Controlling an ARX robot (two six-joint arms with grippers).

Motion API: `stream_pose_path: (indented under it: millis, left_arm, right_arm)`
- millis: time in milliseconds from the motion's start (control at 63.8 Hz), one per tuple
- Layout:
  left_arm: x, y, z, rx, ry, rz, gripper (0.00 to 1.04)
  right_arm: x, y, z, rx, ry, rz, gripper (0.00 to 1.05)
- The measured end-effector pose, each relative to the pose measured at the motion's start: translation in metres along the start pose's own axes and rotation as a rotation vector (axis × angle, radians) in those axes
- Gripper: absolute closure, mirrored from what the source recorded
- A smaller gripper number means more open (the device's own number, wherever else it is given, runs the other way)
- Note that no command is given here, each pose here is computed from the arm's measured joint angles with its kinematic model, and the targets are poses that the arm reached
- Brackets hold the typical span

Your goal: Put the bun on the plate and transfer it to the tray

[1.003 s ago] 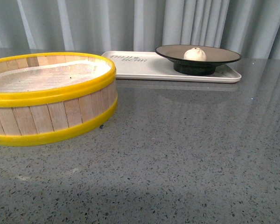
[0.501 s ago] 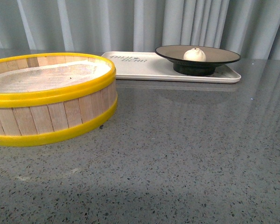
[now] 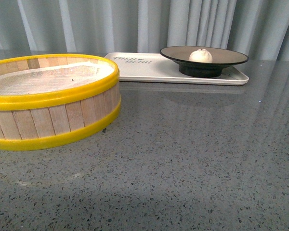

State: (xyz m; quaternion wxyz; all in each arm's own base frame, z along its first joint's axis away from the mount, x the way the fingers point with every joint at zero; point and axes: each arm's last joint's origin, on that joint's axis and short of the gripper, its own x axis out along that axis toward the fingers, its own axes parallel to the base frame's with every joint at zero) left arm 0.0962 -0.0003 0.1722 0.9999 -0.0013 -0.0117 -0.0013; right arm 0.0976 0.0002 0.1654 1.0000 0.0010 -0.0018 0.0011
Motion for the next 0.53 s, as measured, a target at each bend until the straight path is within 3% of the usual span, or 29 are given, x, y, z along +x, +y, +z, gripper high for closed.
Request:
stream_pose_path:
  millis: [533]
  left_arm:
    - [0.0000,0.0000,0.0000,0.000,0.000,0.000,0.07]
  right_arm:
    - [0.0000,0.0000,0.0000,0.000,0.000,0.000,0.08]
